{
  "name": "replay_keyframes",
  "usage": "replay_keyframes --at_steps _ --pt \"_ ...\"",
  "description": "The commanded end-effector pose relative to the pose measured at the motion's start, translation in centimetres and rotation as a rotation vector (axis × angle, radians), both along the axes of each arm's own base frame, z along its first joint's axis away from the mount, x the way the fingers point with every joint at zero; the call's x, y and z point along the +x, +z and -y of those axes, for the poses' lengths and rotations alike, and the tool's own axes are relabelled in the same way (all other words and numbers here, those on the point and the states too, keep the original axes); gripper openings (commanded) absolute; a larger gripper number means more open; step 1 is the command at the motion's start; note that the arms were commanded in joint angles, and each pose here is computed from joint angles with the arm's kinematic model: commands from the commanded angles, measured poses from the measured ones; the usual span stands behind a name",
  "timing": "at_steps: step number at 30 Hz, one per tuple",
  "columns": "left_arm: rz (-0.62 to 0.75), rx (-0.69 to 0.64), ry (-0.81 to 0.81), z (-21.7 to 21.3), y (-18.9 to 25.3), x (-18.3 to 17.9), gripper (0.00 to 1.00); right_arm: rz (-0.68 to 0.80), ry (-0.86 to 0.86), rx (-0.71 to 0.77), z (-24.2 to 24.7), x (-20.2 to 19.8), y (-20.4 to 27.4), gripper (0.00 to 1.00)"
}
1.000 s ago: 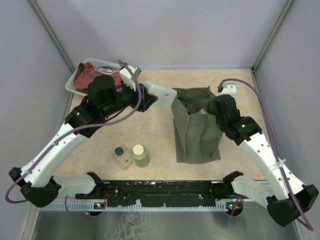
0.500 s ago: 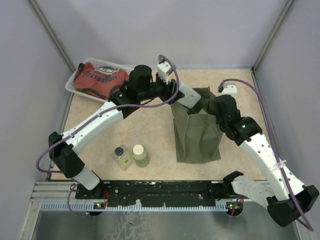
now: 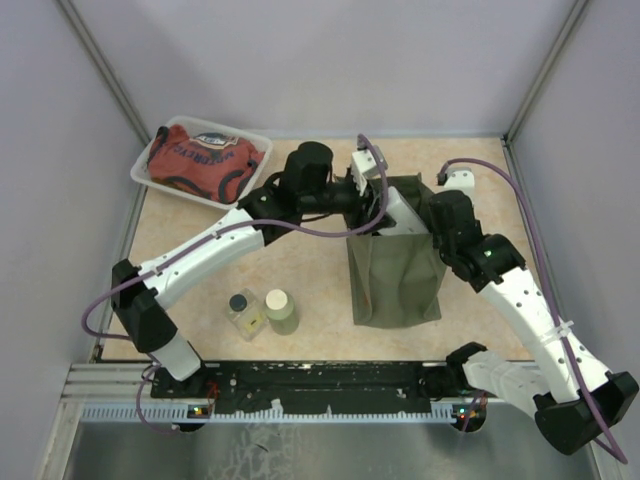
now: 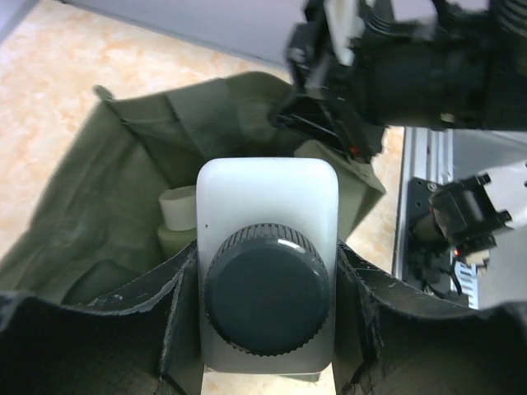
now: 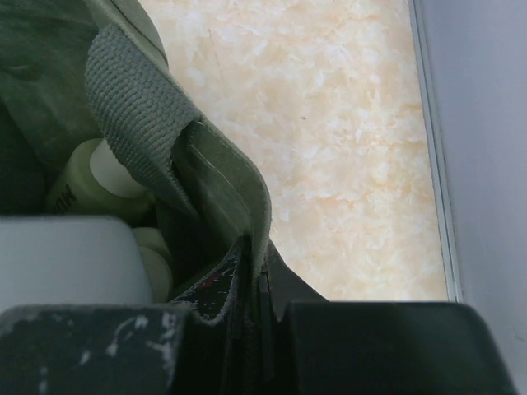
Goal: Place the personal care products into the canvas bag
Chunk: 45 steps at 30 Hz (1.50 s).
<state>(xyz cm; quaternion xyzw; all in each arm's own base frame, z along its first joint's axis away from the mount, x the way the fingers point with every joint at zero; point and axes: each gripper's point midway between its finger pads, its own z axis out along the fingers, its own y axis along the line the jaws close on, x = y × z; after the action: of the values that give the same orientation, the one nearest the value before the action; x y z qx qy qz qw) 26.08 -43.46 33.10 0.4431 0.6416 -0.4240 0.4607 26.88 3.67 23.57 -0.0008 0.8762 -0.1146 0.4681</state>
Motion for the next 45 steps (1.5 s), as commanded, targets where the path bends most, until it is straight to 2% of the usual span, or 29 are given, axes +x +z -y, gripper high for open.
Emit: replay_keyframes --at_steps 1,13,22,25,33,42,45 --pt "0.114 -0.106 -0.129 1.5 4.7 -3.6 0.00 -0.046 -0.012 -0.042 0.7 -0.8 -0.9 0.00" --pt "0.047 0.032 -0.141 4.2 -1.8 -3.8 0.00 -0.027 -0.017 -0.032 1.1 -1.4 0.0 0.00" --pt "-0.004 0.109 -0.113 4.6 -5.5 -4.4 0.00 -0.029 -0.032 -0.042 1.4 -1.5 0.1 0.00" --pt "0.002 0.087 -0.139 4.7 -4.7 -5.1 0.00 -0.030 -0.036 -0.045 1.5 -1.6 0.0 0.00" --pt "0.033 -0.119 -0.191 4.5 1.7 -7.0 0.00 -0.031 -0.046 -0.044 1.5 -1.6 -0.1 0.00" --pt "0.000 -0.207 -0.292 4.8 4.8 -9.0 0.00 -0.033 -0.050 -0.044 1.5 -1.5 -0.4 0.00" --pt "-0.020 -0.193 -0.332 4.8 5.4 -9.9 0.00 -0.037 -0.049 -0.047 1.5 -1.4 -0.7 0.00"
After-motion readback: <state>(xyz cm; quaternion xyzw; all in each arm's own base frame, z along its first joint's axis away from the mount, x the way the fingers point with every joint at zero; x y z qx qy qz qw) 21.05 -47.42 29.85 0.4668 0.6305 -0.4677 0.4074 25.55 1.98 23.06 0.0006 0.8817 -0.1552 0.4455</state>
